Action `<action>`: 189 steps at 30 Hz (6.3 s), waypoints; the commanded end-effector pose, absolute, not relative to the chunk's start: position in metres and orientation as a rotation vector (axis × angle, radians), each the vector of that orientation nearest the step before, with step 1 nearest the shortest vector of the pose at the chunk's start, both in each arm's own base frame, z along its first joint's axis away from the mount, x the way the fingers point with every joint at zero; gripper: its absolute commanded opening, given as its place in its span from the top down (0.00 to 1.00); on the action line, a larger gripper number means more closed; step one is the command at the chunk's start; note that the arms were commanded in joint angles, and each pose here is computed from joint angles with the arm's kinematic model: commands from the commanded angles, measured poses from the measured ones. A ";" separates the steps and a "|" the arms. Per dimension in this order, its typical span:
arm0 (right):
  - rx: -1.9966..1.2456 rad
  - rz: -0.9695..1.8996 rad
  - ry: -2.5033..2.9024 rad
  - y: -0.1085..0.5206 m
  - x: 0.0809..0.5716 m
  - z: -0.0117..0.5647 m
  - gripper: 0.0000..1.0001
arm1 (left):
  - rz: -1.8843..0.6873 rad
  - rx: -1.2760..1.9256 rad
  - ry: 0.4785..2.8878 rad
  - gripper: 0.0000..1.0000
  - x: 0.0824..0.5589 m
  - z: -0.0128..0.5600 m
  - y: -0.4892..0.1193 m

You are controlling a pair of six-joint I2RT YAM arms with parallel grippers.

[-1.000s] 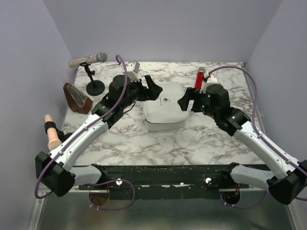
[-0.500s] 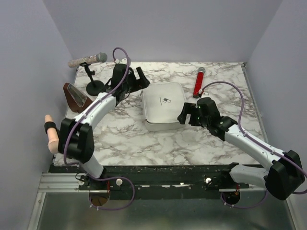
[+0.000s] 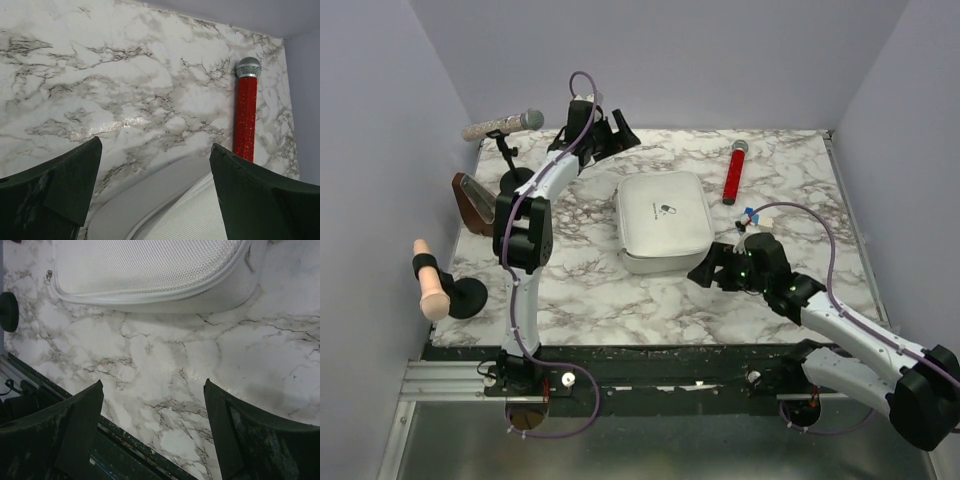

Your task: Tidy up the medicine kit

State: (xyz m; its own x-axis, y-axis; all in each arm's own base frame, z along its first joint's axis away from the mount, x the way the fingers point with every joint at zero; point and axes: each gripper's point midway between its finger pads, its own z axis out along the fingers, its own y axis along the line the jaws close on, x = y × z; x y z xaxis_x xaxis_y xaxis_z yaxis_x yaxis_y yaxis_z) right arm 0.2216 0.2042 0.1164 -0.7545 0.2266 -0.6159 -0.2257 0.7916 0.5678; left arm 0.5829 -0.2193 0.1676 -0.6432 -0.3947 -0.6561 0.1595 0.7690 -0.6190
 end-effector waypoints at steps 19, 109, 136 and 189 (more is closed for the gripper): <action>0.063 0.978 2.254 0.238 0.305 0.108 0.01 | -1.186 0.099 2.279 0.27 0.470 0.100 -0.255; -0.212 0.074 2.404 0.171 0.263 0.096 0.21 | -0.684 -0.146 2.355 0.21 0.292 0.096 -0.211; -0.487 0.370 2.359 0.221 0.254 0.098 0.39 | -0.710 -0.193 2.343 0.21 0.287 0.096 -0.197; -0.632 0.475 2.377 0.279 0.226 0.088 0.99 | -0.958 -0.573 2.235 0.01 0.238 0.104 -0.192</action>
State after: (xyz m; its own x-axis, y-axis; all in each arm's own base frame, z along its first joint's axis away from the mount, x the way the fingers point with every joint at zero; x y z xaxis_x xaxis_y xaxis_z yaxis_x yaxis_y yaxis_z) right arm 0.2258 0.2588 0.0750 -0.7084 -0.3180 -0.6301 -0.5088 0.8488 0.1436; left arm 0.2213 -0.1879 0.0908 -0.7697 -0.5274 -0.3597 -0.1537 0.7000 -0.6974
